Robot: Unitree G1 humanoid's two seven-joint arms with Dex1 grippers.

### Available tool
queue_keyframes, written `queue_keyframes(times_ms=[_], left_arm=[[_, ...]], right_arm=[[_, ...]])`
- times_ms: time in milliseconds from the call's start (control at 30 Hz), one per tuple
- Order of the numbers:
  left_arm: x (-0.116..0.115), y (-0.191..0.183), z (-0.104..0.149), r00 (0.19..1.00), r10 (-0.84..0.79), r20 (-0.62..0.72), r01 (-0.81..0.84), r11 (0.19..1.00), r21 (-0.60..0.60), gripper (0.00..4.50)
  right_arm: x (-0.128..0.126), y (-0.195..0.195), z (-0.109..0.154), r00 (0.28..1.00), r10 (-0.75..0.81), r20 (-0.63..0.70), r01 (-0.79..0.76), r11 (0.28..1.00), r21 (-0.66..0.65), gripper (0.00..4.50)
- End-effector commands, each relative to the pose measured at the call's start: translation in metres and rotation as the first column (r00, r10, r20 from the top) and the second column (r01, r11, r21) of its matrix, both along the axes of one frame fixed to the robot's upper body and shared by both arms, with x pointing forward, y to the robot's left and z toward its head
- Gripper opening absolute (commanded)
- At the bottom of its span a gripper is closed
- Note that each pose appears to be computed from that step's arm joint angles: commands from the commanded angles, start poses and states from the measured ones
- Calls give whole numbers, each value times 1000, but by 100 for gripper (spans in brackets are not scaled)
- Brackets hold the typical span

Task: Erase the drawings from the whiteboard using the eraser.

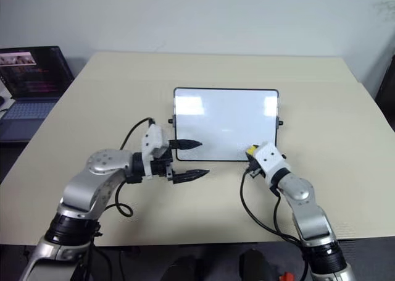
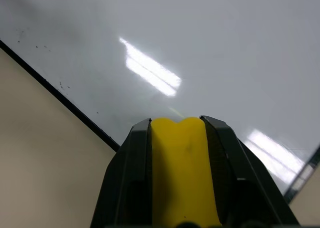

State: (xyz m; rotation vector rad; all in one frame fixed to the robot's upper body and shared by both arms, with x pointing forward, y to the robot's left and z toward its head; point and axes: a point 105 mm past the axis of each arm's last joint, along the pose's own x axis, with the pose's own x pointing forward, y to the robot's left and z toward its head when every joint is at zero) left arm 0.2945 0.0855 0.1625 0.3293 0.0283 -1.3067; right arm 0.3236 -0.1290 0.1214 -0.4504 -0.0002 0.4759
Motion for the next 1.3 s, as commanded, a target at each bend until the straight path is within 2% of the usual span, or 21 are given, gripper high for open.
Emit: queue_keyframes(times_ms=[33,167,333,600,933,967,1100,1233,1300], left_arm=[[-9,-14,7,992,-101,73,99,995,34,450],[-10,-21,8,988,-127,89,125,992,35,450],[-15,-31,11,979,-182,91,181,983,26,450],[-23,-51,13,956,-272,112,270,962,31,450],[-19,-53,10,965,-235,120,234,972,23,450],[-18,-52,10,966,-228,120,227,974,22,450],[-15,-48,8,974,-194,117,194,981,16,450],[-10,-37,6,988,-112,103,114,993,-11,450],[-2,-27,9,995,-17,99,23,998,-54,450]], right_arm=[[-4,-25,25,993,-96,64,94,995,30,111],[-8,-62,24,967,-251,30,248,966,74,111],[-7,-98,4,901,-415,-129,431,891,144,111],[6,-114,-7,872,-437,-218,475,863,171,111],[20,-123,-15,860,-446,-250,494,849,186,111],[22,-122,-14,861,-444,-246,493,849,191,182],[26,-121,-10,871,-432,-233,482,842,243,301],[28,-118,14,899,-417,-132,437,845,307,437],[25,-113,31,912,-407,-53,403,864,302,437]])
